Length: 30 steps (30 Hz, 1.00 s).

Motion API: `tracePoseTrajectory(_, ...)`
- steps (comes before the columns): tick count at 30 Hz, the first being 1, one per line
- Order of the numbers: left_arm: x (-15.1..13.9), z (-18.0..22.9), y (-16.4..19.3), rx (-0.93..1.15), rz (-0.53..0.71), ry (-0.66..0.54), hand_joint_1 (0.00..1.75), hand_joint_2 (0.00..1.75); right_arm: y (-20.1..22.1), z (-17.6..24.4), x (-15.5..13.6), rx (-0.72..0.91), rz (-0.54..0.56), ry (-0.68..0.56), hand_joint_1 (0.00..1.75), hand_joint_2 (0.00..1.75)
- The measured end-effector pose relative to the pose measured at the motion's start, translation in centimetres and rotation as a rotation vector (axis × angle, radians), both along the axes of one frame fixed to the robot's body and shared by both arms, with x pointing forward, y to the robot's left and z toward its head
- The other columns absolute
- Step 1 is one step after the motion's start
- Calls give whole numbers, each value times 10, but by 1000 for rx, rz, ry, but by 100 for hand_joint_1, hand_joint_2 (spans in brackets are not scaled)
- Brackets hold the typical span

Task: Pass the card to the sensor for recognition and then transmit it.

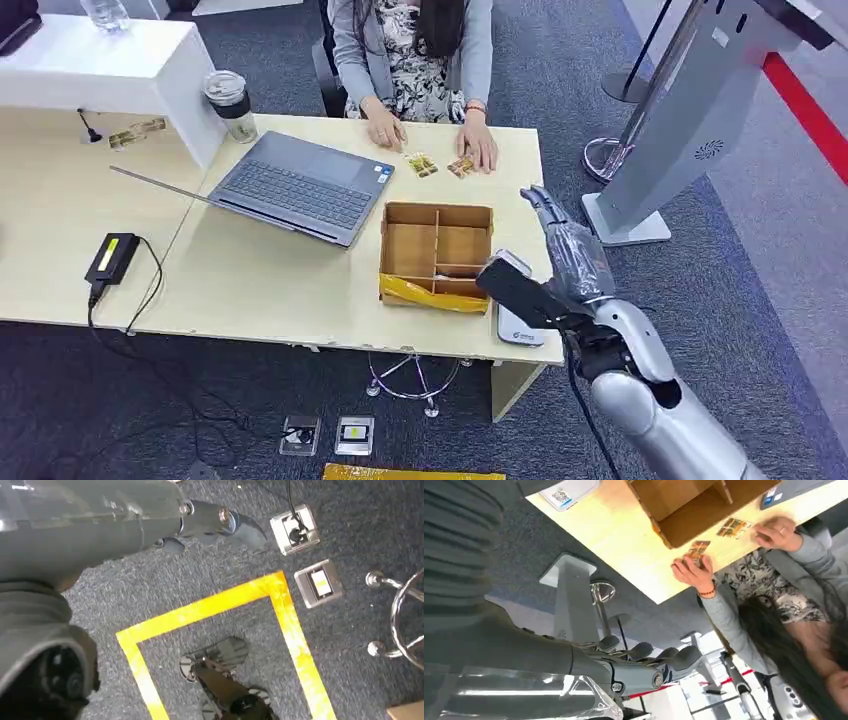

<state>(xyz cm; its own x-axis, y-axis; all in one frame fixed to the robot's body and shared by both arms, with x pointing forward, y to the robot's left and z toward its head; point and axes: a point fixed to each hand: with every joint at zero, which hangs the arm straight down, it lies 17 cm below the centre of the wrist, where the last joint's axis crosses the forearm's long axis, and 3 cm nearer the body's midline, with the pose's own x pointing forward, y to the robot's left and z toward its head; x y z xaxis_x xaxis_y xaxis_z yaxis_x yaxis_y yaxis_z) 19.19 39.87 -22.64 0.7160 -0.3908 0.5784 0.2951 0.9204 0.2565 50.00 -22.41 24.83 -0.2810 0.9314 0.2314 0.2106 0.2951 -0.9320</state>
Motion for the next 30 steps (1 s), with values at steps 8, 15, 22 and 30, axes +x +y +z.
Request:
tracePoseTrajectory(8, 1, 0, -2, -11, -4, 2, 0, 0, 20, -41, 12, -89, 9, 23, 0, 175)
tracePoseTrajectory(15, 1, 0, -2, -11, 1, 5, 0, 0, 39, -76, 16, -134, 17, 84, 0, 175)
tracePoseTrajectory(22, 1, 0, -2, -11, 1, 6, 0, 0, 56, -87, 16, -170, 35, 105, 0, 175)
tracePoseTrajectory(30, 0, 0, -2, -9, -6, 7, 0, 0, 72, -95, 12, -192, 43, 113, 0, 175)
